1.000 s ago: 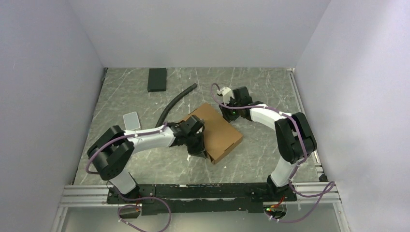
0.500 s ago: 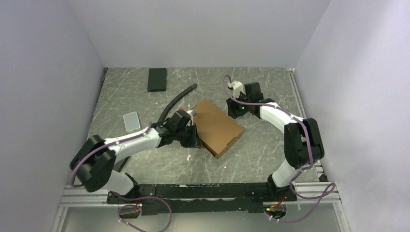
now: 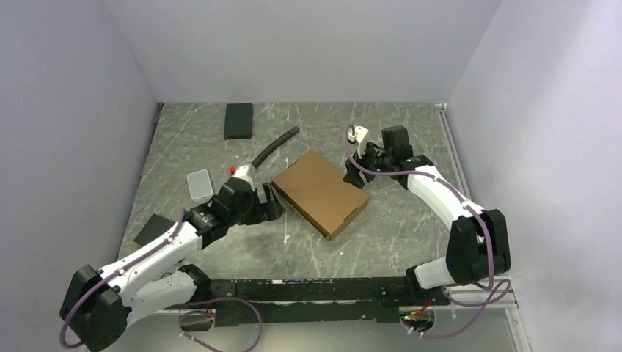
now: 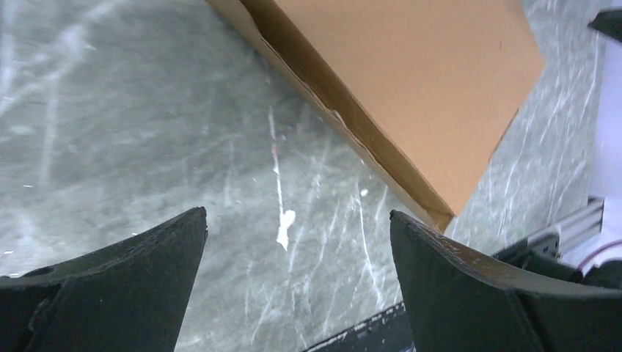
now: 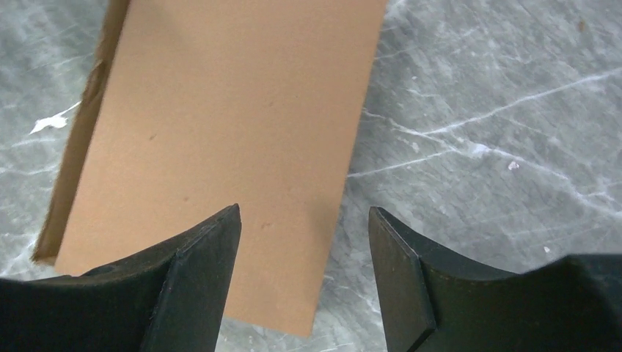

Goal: Fold the paper box

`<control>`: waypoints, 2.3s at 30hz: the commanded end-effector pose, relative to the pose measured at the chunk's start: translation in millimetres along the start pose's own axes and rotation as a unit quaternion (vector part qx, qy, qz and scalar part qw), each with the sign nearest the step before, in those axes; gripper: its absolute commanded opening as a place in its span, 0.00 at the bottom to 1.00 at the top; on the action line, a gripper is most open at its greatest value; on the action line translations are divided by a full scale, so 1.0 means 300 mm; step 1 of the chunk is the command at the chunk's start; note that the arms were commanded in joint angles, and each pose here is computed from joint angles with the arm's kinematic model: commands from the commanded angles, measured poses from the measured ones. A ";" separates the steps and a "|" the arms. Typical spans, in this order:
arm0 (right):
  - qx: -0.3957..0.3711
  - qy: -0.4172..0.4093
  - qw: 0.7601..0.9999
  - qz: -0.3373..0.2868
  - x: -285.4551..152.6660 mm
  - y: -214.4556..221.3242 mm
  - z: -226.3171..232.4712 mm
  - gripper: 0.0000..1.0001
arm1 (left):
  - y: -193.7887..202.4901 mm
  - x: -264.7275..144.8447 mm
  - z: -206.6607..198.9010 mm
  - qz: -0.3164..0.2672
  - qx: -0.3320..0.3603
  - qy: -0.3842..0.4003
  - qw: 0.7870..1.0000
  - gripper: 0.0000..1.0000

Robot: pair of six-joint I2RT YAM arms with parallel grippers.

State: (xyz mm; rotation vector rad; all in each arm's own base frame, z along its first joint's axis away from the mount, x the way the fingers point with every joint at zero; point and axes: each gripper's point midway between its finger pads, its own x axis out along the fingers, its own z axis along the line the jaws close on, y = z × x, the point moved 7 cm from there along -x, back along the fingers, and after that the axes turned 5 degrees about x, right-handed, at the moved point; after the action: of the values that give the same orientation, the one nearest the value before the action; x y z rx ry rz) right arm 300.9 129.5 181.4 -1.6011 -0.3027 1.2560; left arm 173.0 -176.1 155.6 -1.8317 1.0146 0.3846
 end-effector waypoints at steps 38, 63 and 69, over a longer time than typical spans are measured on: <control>0.265 -0.082 0.961 0.015 0.189 0.080 -0.055 0.88 | -0.366 0.373 0.095 0.000 -0.105 0.117 0.988 0.71; 0.273 -0.076 0.959 0.020 0.188 0.104 -0.064 0.91 | 0.135 0.126 -0.155 0.063 -0.163 0.118 0.978 0.95; 0.277 -0.079 0.957 0.026 0.196 0.115 -0.064 0.89 | 0.124 0.200 -0.210 0.083 -0.161 0.146 0.973 0.91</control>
State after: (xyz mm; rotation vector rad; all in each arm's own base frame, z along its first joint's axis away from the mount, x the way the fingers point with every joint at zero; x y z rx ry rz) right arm 322.3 143.8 107.5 -1.0339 0.0505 1.3743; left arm 153.5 -241.3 105.4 -2.0647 1.3382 0.5240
